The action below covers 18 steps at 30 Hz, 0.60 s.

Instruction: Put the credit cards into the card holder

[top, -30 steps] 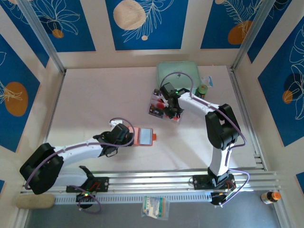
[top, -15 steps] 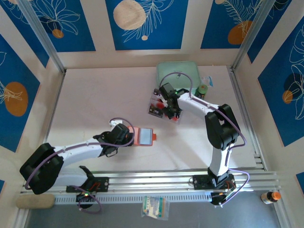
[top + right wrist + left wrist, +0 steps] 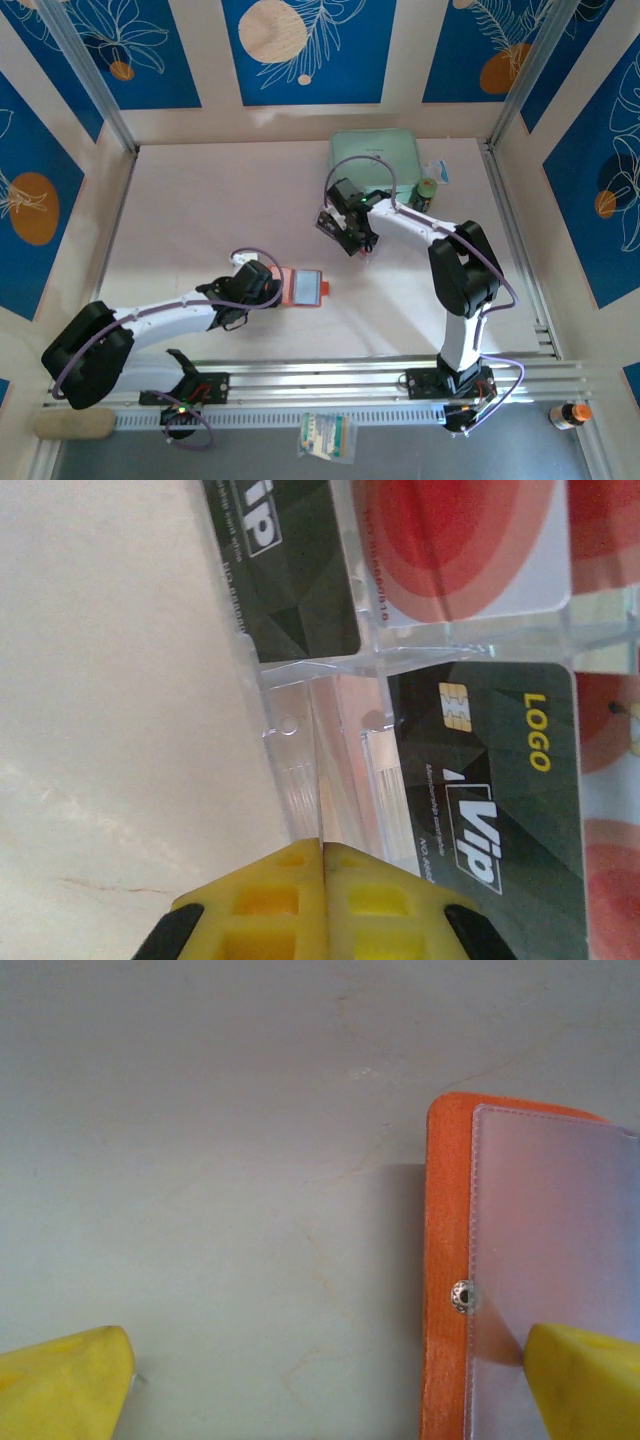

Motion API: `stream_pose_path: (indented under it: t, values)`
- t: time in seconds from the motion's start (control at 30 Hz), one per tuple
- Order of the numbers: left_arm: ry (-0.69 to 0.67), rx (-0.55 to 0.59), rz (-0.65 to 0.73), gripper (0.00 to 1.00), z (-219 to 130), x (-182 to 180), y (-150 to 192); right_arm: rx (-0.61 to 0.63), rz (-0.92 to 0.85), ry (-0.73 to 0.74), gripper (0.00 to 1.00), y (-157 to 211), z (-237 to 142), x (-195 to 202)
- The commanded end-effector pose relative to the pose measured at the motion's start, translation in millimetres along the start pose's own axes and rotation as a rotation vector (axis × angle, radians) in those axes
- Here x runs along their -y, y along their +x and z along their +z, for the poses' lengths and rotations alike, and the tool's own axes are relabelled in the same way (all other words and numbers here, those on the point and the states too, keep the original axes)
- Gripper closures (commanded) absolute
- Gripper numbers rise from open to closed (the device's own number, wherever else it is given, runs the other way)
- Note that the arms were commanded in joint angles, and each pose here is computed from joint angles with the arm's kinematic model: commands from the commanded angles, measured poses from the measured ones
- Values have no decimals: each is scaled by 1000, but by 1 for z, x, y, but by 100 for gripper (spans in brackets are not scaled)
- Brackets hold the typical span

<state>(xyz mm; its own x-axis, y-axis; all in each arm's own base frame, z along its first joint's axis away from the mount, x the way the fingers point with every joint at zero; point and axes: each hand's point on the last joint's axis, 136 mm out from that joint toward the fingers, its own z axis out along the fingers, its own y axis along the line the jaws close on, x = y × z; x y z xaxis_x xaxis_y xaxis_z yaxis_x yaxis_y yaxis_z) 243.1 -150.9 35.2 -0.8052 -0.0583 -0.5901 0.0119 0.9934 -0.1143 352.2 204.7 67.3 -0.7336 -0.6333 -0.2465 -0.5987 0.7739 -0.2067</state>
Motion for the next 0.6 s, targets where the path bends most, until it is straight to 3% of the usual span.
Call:
stream_pose_path:
  t: [0.0,0.37,0.57]
  values:
    - [14,12,-32,0,-5,2,-7,37,-59,17,100,-2,-13,-3]
    - [59,51,-21,0,-20,15,-29,183,-61,29,100,-26,-66,-9]
    - [84,63,35,0,-23,29,-45,271,64,-77,100,-35,-104,-22]
